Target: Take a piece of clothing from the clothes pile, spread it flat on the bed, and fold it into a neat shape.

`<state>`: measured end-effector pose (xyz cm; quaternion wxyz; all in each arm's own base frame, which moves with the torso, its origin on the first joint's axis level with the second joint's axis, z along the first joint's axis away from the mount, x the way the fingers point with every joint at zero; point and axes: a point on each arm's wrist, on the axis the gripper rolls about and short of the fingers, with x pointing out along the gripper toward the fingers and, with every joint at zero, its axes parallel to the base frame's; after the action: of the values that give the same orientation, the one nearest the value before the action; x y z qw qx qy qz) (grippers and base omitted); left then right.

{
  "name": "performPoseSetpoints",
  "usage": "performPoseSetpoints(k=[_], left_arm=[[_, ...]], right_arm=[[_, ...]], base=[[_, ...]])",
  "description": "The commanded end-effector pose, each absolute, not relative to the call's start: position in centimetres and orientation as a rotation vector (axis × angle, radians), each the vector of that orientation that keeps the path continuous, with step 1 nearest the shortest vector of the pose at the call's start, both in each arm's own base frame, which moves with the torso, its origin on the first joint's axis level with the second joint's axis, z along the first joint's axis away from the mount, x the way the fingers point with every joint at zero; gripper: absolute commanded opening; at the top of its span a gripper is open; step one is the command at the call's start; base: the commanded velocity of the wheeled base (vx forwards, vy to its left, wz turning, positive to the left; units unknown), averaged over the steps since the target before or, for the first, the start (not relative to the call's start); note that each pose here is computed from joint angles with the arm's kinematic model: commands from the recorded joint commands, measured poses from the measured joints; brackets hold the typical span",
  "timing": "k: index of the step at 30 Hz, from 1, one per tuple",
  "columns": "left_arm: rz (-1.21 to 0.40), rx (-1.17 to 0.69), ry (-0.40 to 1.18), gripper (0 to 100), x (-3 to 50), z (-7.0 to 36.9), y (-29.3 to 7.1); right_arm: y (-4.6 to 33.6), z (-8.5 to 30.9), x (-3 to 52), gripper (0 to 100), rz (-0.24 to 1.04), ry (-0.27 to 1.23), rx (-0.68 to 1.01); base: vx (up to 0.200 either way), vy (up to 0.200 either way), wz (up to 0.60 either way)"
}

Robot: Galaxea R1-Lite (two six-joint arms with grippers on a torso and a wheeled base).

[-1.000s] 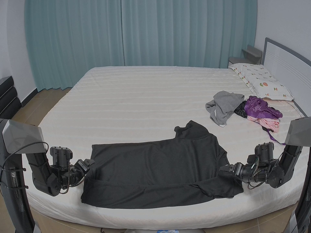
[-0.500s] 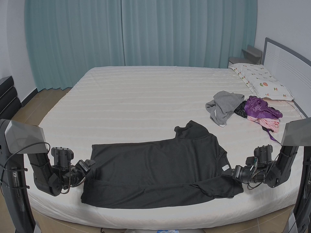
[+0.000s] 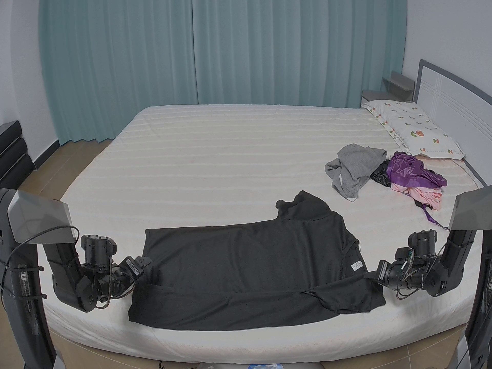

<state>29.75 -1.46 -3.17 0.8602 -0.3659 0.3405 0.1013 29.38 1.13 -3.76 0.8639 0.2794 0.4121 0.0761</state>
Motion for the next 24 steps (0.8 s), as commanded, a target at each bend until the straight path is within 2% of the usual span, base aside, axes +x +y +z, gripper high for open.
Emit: performPoseSetpoints(k=[1, 15, 16, 24], left_arm=[[0.208, -0.733, 0.738, 100, 29.4, -3.5, -1.4], [0.170, -0.659, 0.771, 100, 29.2, -4.1, -2.1], [0.170, -0.659, 0.771, 0, 29.2, -4.1, -2.1], [0.187, -0.639, 0.791, 0, 28.8, -4.5, -2.1]], right_arm=[[0.8, -3.7, 29.4, 0, 0.149, 0.858, 0.592], [0.7, -4.0, 29.4, 0, 0.144, 0.868, 0.597], [0.7, -4.0, 29.4, 0, 0.144, 0.868, 0.597], [0.8, -4.0, 29.3, 0, 0.146, 0.870, 0.594]], base=[[0.000, 0.000, 0.00], [0.000, 0.000, 0.00], [0.000, 0.000, 0.00], [0.000, 0.000, 0.00]])
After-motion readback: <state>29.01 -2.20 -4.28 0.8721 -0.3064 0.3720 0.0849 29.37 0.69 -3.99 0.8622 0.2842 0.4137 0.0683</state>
